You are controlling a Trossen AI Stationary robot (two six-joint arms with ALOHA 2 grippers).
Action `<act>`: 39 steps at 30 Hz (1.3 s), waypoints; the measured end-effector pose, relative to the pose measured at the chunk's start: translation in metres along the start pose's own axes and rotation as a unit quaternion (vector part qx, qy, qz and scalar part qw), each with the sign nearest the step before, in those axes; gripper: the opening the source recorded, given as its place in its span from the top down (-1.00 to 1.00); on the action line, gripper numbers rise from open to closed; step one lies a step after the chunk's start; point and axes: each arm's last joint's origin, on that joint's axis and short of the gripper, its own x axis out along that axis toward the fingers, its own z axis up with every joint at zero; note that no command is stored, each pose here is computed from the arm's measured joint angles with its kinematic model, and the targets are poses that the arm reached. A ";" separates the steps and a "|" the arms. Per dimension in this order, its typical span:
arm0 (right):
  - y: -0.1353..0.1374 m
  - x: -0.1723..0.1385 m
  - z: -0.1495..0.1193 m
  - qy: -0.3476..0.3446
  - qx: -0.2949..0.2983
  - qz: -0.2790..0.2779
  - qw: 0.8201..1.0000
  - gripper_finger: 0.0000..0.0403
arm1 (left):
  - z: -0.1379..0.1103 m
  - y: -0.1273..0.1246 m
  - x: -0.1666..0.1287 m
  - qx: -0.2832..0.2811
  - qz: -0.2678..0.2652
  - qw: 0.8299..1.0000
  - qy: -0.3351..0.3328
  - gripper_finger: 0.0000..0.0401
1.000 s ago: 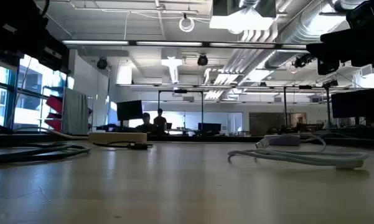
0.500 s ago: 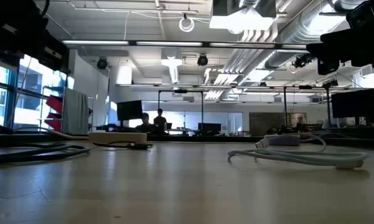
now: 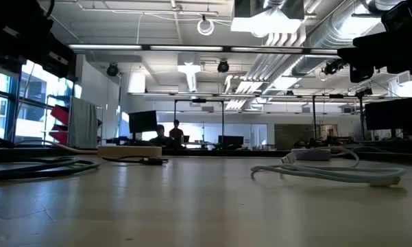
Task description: Insert USB
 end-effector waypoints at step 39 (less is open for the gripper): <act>0.000 0.000 0.000 0.000 0.000 0.000 1.000 0.23 | 0.002 0.012 -0.001 -0.399 0.161 0.895 -0.116 0.43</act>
